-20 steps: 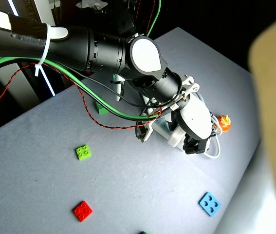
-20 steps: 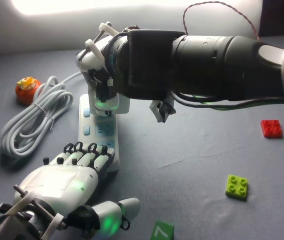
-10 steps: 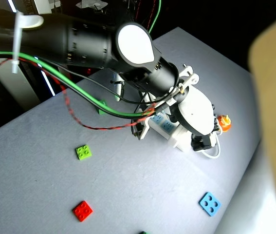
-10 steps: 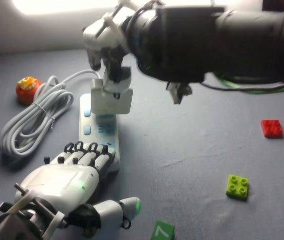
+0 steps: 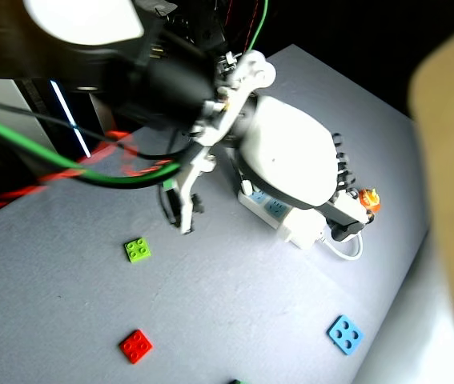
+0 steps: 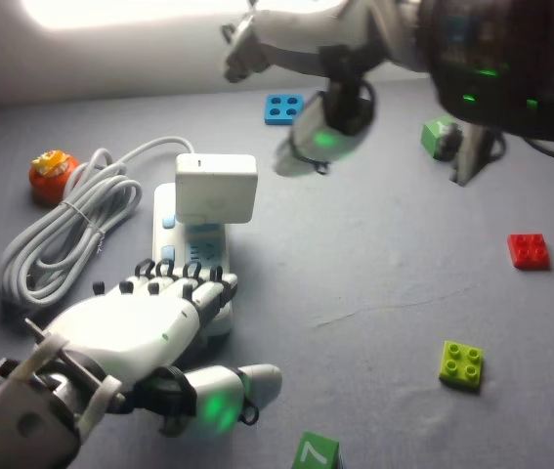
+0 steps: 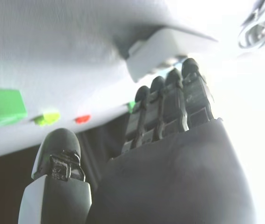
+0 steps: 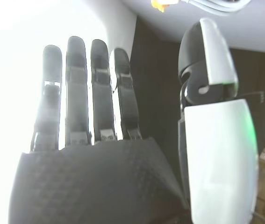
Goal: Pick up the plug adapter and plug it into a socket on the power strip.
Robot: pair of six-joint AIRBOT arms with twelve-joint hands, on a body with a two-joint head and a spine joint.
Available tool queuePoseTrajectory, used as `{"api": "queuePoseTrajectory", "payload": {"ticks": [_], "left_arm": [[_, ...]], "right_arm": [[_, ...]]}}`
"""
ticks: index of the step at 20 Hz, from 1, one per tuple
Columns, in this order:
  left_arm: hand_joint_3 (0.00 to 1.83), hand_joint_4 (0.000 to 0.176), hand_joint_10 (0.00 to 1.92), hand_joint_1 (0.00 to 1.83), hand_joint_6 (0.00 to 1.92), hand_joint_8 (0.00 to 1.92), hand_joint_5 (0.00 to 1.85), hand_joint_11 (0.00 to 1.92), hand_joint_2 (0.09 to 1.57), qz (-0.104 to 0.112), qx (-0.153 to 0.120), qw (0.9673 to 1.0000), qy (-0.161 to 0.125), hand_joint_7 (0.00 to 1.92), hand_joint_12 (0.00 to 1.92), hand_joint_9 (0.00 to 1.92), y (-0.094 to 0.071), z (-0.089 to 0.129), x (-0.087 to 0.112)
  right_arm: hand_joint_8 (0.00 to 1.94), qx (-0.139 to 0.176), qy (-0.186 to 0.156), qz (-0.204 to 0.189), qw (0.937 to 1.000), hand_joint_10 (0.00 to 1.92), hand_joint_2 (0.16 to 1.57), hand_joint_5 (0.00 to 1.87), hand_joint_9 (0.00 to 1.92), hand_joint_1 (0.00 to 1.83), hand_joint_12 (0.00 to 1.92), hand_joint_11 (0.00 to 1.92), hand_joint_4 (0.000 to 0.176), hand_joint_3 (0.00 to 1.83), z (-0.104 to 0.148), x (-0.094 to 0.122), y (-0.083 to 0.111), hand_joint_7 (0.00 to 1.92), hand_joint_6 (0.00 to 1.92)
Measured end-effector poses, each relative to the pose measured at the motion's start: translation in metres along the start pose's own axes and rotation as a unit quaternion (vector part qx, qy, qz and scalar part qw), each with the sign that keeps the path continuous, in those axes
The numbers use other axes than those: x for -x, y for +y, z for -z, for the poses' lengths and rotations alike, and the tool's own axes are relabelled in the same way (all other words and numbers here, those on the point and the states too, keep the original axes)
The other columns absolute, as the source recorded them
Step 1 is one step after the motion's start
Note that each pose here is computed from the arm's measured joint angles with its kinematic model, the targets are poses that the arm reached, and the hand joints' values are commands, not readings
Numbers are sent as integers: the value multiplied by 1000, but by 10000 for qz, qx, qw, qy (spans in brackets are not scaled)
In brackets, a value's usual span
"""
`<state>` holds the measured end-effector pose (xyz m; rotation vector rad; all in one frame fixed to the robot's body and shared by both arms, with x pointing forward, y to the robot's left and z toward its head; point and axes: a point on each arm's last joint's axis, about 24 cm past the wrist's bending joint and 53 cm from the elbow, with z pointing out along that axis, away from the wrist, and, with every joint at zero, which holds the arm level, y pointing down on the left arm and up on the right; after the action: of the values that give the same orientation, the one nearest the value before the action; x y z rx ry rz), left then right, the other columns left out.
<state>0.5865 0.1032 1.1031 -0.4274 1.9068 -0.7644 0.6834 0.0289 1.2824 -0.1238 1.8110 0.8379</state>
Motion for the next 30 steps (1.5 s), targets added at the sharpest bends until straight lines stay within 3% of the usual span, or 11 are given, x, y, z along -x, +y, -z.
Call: {"api": "queuePoseTrajectory", "payload": {"ticks": [4,8,10,12,14,17,21,25,26,28,30], "left_arm": [[0,0,26,126,1,17,52,68,1226,72,-99,9998,-131,99,43,91,-7,0,25],[0,0,69,167,32,45,245,0,1193,12,-207,9997,-137,389,761,370,-12,3,42],[0,0,529,236,29,151,356,0,1206,21,-265,9996,-77,397,855,222,-16,5,47],[0,0,1388,310,1081,1302,98,0,1185,29,-297,9995,-41,80,1476,69,-18,9,50],[0,0,1875,438,1691,1841,49,17,1147,48,-367,9993,-26,23,1895,27,-22,11,57],[0,0,1921,532,1919,1920,54,121,1146,112,-583,9982,-108,92,1921,121,-38,14,75],[8,0,1921,337,1899,1921,875,554,1224,-137,-906,9955,-255,881,1921,746,-61,12,97],[3,0,1921,281,1910,1921,1195,1184,1224,-250,-1056,9936,-299,1350,1921,1314,-72,10,109],[0,9,1921,304,1919,1921,1213,1226,1227,-293,-1113,9928,-331,1366,1921,1328,-76,11,112],[2,161,1921,372,1921,1921,1232,1436,1283,-415,-1176,9915,-368,1444,1921,1455,-82,12,115],[20,175,1921,594,1921,1921,1314,1619,1408,-434,-1196,9914,-303,1491,1921,1559,-83,12,111]], "right_arm": [[12,-2,552,-148,9984,11,902,365,374,711,905,0,0,0,24,-39,-18,415,5],[30,179,575,-151,9981,58,848,439,543,652,1079,63,0,0,38,-46,-23,545,15],[86,140,605,-141,9980,218,848,488,594,614,1181,123,0,0,43,-49,-29,604,10],[892,115,644,-105,9978,993,856,540,339,549,1342,118,0,6,46,-54,-32,319,89],[1498,106,703,-78,9974,1523,875,99,162,524,1675,93,0,2,50,-60,-34,90,1212],[1931,44,763,-67,9971,1914,912,0,176,453,1918,172,0,4,56,-66,-40,98,1808],[1941,-12,758,-66,9971,1921,924,62,338,461,1921,524,0,1,59,-65,-44,170,1921],[1941,49,775,42,9970,1921,952,824,993,335,1921,1128,0,1,65,-68,-39,950,1921],[1941,87,774,67,9969,1921,953,1008,1142,316,1921,1256,0,0,67,-68,-37,1111,1921],[1941,94,746,60,9971,1921,991,1334,1388,246,1921,1384,0,1,69,-66,-39,1389,1921],[1941,41,717,99,9974,1921,1064,1464,1502,209,1921,1490,96,16,71,-63,-44,1519,1921]]}}
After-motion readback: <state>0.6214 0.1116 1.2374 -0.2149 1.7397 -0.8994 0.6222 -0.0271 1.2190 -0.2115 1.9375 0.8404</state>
